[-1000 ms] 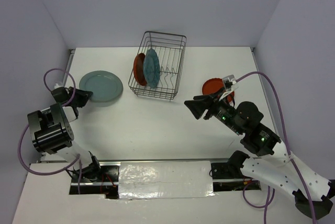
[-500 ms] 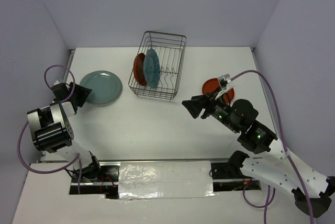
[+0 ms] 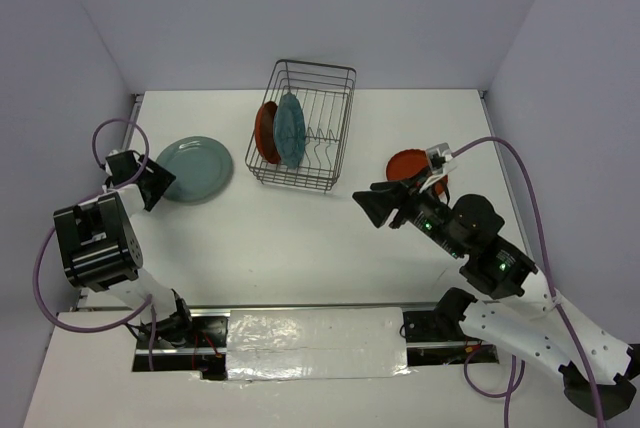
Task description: Unload the plates from the dish rack
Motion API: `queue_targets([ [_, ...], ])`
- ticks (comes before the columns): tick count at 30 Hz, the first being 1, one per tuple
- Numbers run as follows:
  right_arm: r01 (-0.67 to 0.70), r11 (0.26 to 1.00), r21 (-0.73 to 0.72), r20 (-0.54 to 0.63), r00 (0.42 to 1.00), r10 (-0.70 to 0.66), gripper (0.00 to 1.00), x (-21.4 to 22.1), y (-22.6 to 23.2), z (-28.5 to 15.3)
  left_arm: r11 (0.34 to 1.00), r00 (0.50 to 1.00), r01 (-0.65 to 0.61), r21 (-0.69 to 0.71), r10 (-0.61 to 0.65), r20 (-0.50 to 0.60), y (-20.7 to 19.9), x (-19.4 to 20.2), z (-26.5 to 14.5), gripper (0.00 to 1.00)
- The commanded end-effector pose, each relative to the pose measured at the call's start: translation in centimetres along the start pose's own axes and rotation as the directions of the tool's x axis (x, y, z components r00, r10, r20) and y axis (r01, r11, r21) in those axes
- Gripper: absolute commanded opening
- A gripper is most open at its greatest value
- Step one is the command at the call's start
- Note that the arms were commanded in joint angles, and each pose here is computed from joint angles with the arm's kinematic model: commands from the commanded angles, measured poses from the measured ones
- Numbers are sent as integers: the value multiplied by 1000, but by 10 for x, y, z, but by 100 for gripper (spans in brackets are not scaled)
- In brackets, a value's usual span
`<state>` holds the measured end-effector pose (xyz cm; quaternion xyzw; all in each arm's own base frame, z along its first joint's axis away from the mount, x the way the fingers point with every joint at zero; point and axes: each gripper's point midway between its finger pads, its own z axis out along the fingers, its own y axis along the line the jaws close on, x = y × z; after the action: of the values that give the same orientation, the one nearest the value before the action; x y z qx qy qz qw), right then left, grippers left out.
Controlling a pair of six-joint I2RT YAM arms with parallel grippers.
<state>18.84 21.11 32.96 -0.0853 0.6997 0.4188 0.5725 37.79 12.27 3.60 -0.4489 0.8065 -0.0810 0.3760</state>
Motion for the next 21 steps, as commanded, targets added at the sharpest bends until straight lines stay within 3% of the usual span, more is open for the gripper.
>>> queue_targets([
  [1,12,1000,-24,48,999,-11,66,-15,8,-3,999,999,-31,-25,32,42,-3,-15,-9,82],
  [7,3,1000,-19,31,1000,-3,66,-12,7,1,999,990,-40,-26,44,136,-20,-35,-35,91],
  [14,2,1000,-1,-2,1000,-2,66,-3,3,12,982,953,-167,86,139,269,-98,-60,-100,86],
  [17,2,1000,-2,-13,1000,-2,66,0,2,15,912,920,-319,258,233,315,-160,-48,-134,82],
  [21,1,1000,4,-19,1000,-1,66,2,1,17,691,836,-542,478,384,392,-252,5,-179,80],
])
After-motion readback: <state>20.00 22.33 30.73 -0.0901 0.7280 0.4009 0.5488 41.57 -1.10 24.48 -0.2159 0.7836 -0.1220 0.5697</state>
